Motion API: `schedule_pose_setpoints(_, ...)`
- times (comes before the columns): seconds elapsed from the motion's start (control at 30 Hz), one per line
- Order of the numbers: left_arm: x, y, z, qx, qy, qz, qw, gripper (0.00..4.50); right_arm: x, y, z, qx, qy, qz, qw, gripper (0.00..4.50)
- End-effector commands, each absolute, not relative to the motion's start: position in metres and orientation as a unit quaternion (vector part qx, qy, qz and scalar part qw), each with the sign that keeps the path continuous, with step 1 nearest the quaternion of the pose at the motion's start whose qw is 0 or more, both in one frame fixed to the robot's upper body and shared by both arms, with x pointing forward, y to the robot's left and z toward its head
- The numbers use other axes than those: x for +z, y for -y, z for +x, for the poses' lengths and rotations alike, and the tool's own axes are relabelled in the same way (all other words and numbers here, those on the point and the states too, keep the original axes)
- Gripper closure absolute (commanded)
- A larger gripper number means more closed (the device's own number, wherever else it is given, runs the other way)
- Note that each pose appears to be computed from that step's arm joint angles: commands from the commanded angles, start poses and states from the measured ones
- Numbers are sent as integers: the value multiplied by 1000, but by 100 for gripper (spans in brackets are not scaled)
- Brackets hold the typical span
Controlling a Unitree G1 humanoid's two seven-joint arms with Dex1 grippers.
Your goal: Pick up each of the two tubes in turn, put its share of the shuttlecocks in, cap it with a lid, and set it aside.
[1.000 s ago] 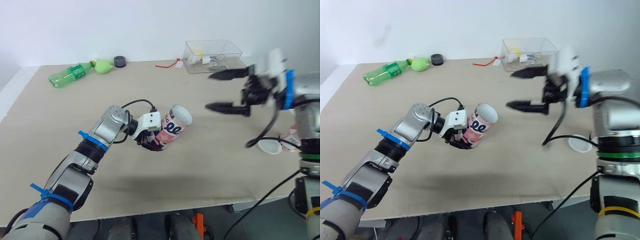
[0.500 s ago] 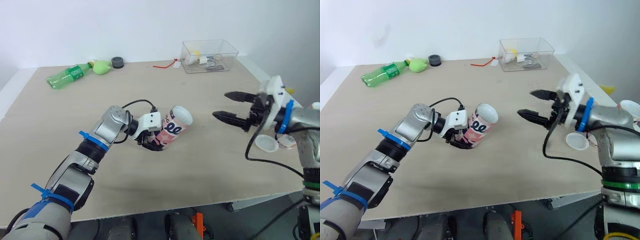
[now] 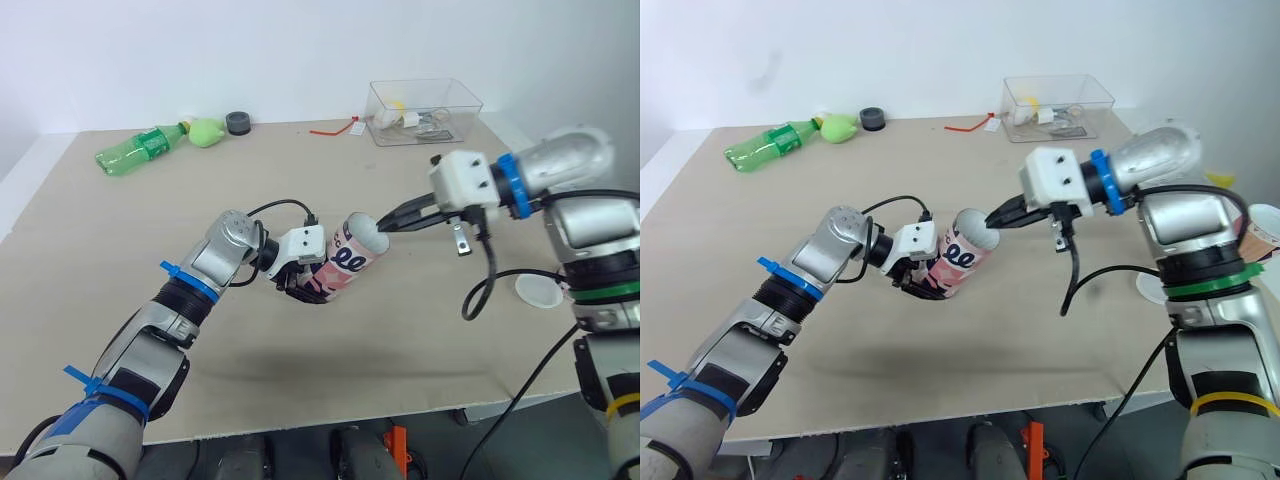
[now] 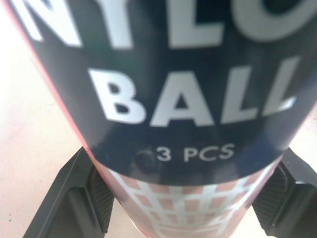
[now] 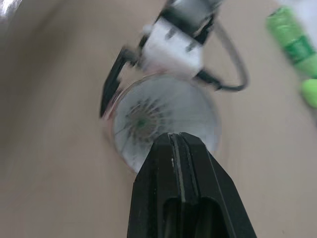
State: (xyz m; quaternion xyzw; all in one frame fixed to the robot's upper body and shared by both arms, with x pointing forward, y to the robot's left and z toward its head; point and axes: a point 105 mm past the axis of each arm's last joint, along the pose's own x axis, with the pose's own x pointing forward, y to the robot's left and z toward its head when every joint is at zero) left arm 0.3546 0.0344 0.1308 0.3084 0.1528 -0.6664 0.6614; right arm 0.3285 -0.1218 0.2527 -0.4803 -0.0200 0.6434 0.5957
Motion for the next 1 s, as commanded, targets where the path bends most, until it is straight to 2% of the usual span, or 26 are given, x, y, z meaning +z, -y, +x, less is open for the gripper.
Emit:
schedule_pose_setpoints(0.03,142,-31,356,-666,-137,316,662,149,258,115,329,646,30,-541,538,447)
schedule_pose_setpoints(0.23,147,-26,355,-671,-131,312,660,149,241,101,341,647,21,-618,446,447)
schedule_pose_setpoints(0.43,145,-24,354,-672,-132,310,659,149,220,80,338,675,13,-645,359,447)
schedule_pose_setpoints(0.7,143,-23,354,-671,-132,308,661,149,199,68,344,691,-9,-649,319,447)
schedule_pose_setpoints(0.9,142,-22,354,-670,-132,305,664,149,195,68,347,692,-11,-650,315,447)
schedule_pose_setpoints(1.0,140,-23,354,-669,-134,304,664,149,206,63,345,694,10,-637,334,447)
